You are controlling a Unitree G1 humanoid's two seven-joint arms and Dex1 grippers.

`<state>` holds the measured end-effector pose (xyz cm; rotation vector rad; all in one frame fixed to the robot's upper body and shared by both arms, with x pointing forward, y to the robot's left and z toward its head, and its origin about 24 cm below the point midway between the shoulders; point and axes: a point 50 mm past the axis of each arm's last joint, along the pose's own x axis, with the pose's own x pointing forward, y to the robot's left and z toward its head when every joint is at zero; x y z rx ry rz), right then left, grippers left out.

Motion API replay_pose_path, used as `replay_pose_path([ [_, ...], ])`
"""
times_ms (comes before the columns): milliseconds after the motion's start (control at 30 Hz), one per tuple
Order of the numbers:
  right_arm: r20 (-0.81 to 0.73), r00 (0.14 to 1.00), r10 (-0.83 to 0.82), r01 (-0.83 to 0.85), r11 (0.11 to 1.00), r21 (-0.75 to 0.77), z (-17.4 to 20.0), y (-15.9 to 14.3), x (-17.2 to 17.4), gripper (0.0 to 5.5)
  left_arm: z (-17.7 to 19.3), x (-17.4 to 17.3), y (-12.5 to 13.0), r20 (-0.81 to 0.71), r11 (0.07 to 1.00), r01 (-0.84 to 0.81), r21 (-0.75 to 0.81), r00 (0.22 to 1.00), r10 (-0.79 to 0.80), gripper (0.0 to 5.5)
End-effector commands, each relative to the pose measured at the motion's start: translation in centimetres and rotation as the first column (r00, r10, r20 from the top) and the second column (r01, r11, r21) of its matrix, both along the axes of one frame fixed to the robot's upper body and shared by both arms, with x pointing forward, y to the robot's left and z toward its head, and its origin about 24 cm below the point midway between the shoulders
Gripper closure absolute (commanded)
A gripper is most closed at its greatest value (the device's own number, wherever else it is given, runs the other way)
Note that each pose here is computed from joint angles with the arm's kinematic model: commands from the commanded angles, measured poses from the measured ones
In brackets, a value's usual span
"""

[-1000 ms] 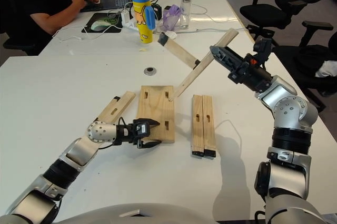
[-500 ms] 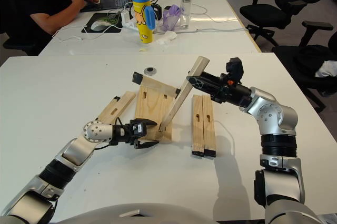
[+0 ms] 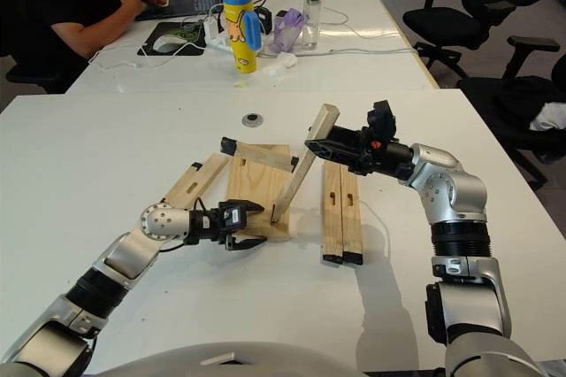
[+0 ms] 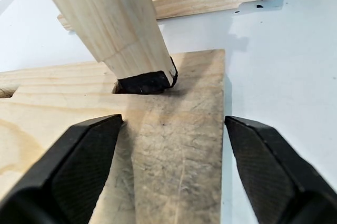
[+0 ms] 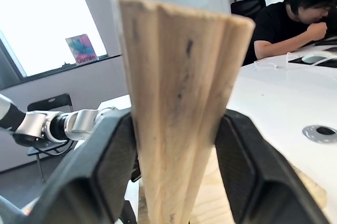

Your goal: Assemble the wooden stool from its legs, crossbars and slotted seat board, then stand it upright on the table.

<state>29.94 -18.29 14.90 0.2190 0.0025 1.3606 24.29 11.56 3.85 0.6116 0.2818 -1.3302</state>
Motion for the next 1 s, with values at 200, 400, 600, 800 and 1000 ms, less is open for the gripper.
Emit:
replay_pose_path([
  [200, 0.195, 0.979, 0.054, -0.013, 0.979, -0.202, 1.4, 2.1, -1.0, 3.37, -6.1, -4.5, 1.5, -0.310, 0.983, 0.006, 0.181, 0.949, 0.052, 1.91],
  [400, 0.172, 0.981, 0.093, -0.032, 0.945, -0.326, -1.5, 1.6, -2.3, 3.37, -6.3, -4.4, 1.2, -0.309, 0.985, -0.015, 0.173, 0.949, 0.069, 1.91],
  [600, 0.152, 0.988, -0.037, 0.075, 0.964, -0.256, -3.4, 0.8, -3.3, 3.38, -6.4, -4.0, 1.0, -0.281, 0.982, -0.089, 0.165, 0.950, 0.133, 1.91],
  [800, 0.196, 0.977, -0.084, 0.119, 0.977, -0.179, -2.1, 1.6, -2.6, 2.76, -7.0, -3.6, 1.2, -0.260, 0.964, -0.167, 0.208, 0.940, 0.219, 1.91],
  [1000, 0.286, 0.955, -0.081, 0.167, 0.941, -0.293, -1.4, 0.5, -2.3, 2.21, -7.6, -3.4, 1.0, -0.240, 0.939, -0.244, 0.241, 0.923, 0.301, 1.91],
])
